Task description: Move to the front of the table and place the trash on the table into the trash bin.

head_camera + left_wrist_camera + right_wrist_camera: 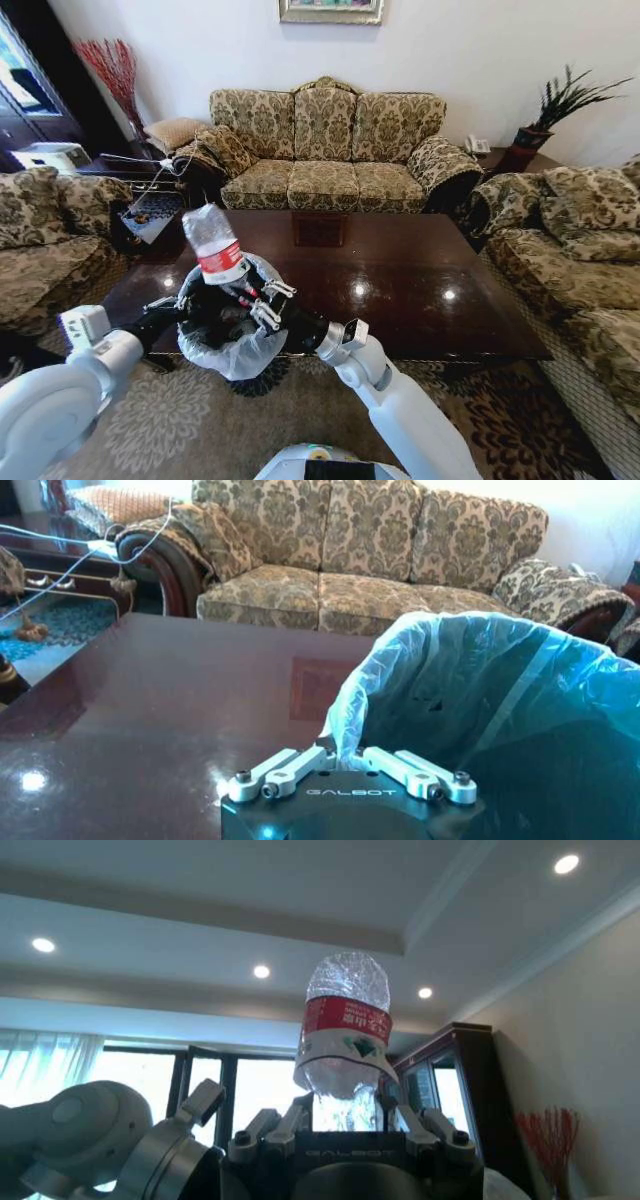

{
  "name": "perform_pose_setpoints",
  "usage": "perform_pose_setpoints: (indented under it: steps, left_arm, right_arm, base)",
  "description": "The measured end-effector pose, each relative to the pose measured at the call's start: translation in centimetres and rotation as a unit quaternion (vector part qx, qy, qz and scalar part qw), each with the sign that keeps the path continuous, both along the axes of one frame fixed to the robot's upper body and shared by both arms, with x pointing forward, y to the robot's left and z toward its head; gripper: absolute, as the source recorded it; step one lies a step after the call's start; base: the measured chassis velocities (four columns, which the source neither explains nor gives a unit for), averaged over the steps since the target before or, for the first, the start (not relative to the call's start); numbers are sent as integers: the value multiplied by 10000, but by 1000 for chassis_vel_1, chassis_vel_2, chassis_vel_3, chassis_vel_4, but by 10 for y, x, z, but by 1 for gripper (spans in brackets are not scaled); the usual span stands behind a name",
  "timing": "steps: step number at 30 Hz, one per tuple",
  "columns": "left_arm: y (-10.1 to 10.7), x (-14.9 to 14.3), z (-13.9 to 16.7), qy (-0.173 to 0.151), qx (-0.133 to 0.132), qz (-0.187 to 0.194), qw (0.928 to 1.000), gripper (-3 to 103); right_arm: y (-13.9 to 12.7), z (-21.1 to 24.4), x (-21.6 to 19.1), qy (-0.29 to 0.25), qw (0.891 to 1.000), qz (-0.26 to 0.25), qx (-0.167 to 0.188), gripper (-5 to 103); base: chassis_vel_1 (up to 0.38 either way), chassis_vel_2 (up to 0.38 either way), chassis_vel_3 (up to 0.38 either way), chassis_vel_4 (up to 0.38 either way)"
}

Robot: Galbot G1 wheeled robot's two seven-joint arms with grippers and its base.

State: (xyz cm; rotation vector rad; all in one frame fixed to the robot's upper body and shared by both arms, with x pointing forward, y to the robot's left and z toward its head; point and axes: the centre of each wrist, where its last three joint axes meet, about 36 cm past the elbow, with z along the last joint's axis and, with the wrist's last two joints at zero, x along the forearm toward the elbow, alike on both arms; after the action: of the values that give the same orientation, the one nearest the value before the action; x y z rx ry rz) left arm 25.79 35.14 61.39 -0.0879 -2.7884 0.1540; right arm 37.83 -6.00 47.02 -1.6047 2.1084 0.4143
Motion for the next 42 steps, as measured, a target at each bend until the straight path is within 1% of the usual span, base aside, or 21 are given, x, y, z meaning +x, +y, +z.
perform_pose_setpoints:
  steps: [1, 2, 3, 4, 6, 7, 10, 11, 12, 13, 14, 15, 16, 18, 20, 23, 29, 32, 35, 37, 42]
  left_arm:
    - [0, 0, 0, -21, -1, 5, 10000, 1]
    - [0, 0, 1, -28, -2, 6, 10000, 1]
    - [0, 0, 1, -34, -2, 8, 10000, 1]
    - [0, 0, 1, -34, -2, 8, 10000, 1]
    - [1, 0, 1, -48, -7, 31, 10000, 1]
    - [1, 0, 1, -48, -7, 31, 10000, 1]
    - [2, -1, 1, -51, -6, 78, 10000, 1]
    - [2, -1, 1, -51, -6, 78, 10000, 1]
    - [3, -2, 1, -36, 6, 90, 10000, 1]
    - [3, -2, 1, -36, 6, 90, 10000, 1]
    - [3, -2, 1, -33, 19, 103, 9999, 1]
    - [4, -3, 2, -40, 33, 125, 9999, 1]
    - [5, -3, 3, -48, 58, 190, 9998, 1]
    - [6, -3, 5, -48, 58, 241, 9997, 1]
    - [7, -4, 5, 25, 46, 295, 9996, 1]
    - [8, -5, 4, 81, 35, 302, 9995, 1]
    - [8, -9, -2, 222, -19, 344, 9992, 1]
    - [8, -9, -2, 266, 1, 352, 9990, 1]
    - [10, -11, -2, 361, 98, 356, 9987, 1]
    - [10, -12, -3, 529, 207, 322, 9979, 1]
    - [9, -12, -5, 571, 217, 267, 9978, 1]
  right_arm:
    - [-1, -1, -1, 27, 10000, -14, 3, 42]
    - [-2, -2, -1, 44, 10000, -28, 4, 42]
    - [-3, -2, -2, 63, 10000, -45, 10, 48]
    - [-3, -2, -2, 63, 10000, -45, 10, 48]
    - [-6, -5, -5, 132, 9999, -90, 15, 59]
    - [-6, -5, -5, 132, 9999, -90, 15, 59]
    - [-11, -9, -10, 214, 9997, -143, 25, 75]
    - [-11, -9, -10, 214, 9997, -143, 25, 75]
    - [-12, -9, -11, 212, 9996, -178, 55, 81]
    - [-12, -9, -11, 212, 9996, -178, 55, 81]
    - [-14, -8, -12, 197, 9995, -210, 100, 86]
    - [-17, -6, -13, 193, 9994, -241, 152, 86]
    - [-23, -4, -15, 217, 9990, -299, 238, 96]
    - [-27, -4, -15, 268, 9986, -349, 289, 96]
    - [-34, -11, -15, 504, 9965, -570, 351, 100]
    - [-34, -13, -16, 590, 9955, -654, 350, 100]
    - [-14, -7, -20, 546, 9957, -705, 239, 100]
    - [-10, -6, -20, 588, 9948, -771, 304, 100]
    - [-13, -8, -22, 678, 9933, -850, 380, 100]
    - [-22, -14, -24, 714, 9917, -979, 433, 100]
    - [-31, -22, -28, 775, 9889, -1143, 554, 100]
  base:
    - [0, 0, 0, 0]
    - [0, 0, 0, 0]
    - [0, 0, 0, 0]
    - [0, 0, 0, 0]
    - [0, 0, 0, 0]
    - [0, 0, 0, 0]
    - [0, 0, 0, 0]
    - [0, 0, 0, 0]
    - [0, 0, 0, 0]
    - [0, 0, 0, 0]
    - [0, 0, 0, 0]
    - [0, 0, 0, 0]
    - [0, 0, 0, 0]
    - [0, 0, 0, 0]
    - [0, 0, 0, 0]
    - [0, 0, 0, 0]
    - [0, 0, 0, 0]
    - [0, 0, 0, 0]
    - [0, 0, 0, 0]
    - [0, 0, 0, 0]
    - [0, 0, 0, 0]
